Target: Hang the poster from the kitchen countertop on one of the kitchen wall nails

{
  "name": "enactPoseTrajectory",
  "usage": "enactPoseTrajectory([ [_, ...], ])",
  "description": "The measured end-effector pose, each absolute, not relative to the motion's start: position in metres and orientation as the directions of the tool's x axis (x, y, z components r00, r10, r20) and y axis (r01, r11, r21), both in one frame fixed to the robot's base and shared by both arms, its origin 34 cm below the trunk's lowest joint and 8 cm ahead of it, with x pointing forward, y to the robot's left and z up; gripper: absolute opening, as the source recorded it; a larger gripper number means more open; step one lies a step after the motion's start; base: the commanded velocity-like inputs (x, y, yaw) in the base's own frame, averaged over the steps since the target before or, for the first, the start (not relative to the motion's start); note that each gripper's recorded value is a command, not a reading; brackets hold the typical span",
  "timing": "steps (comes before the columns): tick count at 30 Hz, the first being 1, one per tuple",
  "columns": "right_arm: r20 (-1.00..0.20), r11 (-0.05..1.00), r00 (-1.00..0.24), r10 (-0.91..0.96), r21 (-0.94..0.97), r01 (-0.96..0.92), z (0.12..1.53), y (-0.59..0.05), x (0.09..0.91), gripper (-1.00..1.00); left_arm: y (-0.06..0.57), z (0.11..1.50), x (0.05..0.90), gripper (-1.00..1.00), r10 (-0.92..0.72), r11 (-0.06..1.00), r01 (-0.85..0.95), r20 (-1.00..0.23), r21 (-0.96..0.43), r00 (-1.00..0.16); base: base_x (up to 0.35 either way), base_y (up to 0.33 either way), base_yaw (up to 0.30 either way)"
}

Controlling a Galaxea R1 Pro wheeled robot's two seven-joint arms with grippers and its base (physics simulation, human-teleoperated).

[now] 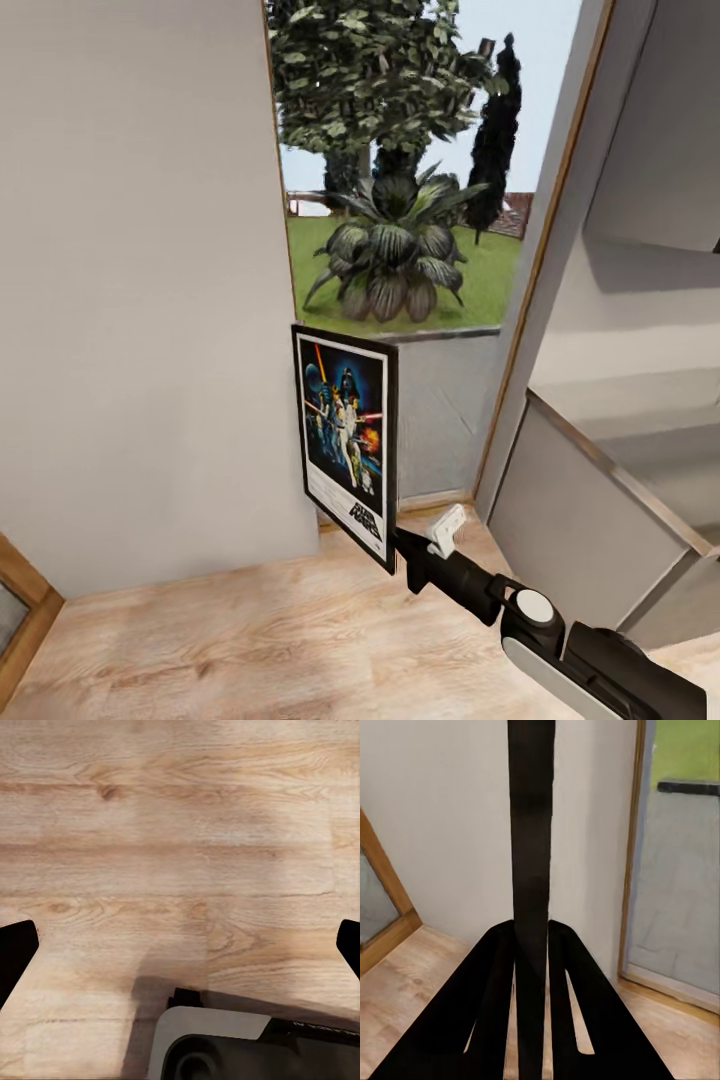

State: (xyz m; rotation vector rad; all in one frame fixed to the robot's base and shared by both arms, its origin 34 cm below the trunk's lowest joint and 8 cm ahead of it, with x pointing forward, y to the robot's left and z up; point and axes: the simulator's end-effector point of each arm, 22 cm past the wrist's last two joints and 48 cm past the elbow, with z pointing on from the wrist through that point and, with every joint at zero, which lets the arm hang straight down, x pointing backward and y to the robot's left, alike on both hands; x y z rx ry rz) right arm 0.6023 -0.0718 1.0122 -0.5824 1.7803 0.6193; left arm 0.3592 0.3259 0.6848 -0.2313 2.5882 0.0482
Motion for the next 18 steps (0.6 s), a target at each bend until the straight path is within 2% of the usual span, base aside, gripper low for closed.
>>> enactPoseTrajectory([
  [8, -0.956, 0.741, -0.279, -0.091, 0.122, -0.660, 1.009, -0.072, 0.601, -1.00, 0.326, 0.685, 0.359, 1.00, -0.155, 0.985, -0.174, -0.517, -0.012, -0.842, 0.000, 0.000, 0.256],
  [15, -0.956, 0.740, -0.280, -0.089, 0.125, -0.661, 1.011, -0.071, 0.601, -1.00, 0.327, 0.685, 0.359, 1.00, -0.156, 0.984, -0.176, -0.517, -0.011, -0.841, 0.000, 0.000, 0.024],
  [18, -0.957, 0.697, -0.280, -0.079, 0.147, -0.702, 1.015, -0.055, 0.592, -1.00, 0.338, 0.686, 0.359, 1.00, -0.151, 0.984, -0.177, -0.519, 0.001, -0.842, 0.000, 0.000, 0.000],
])
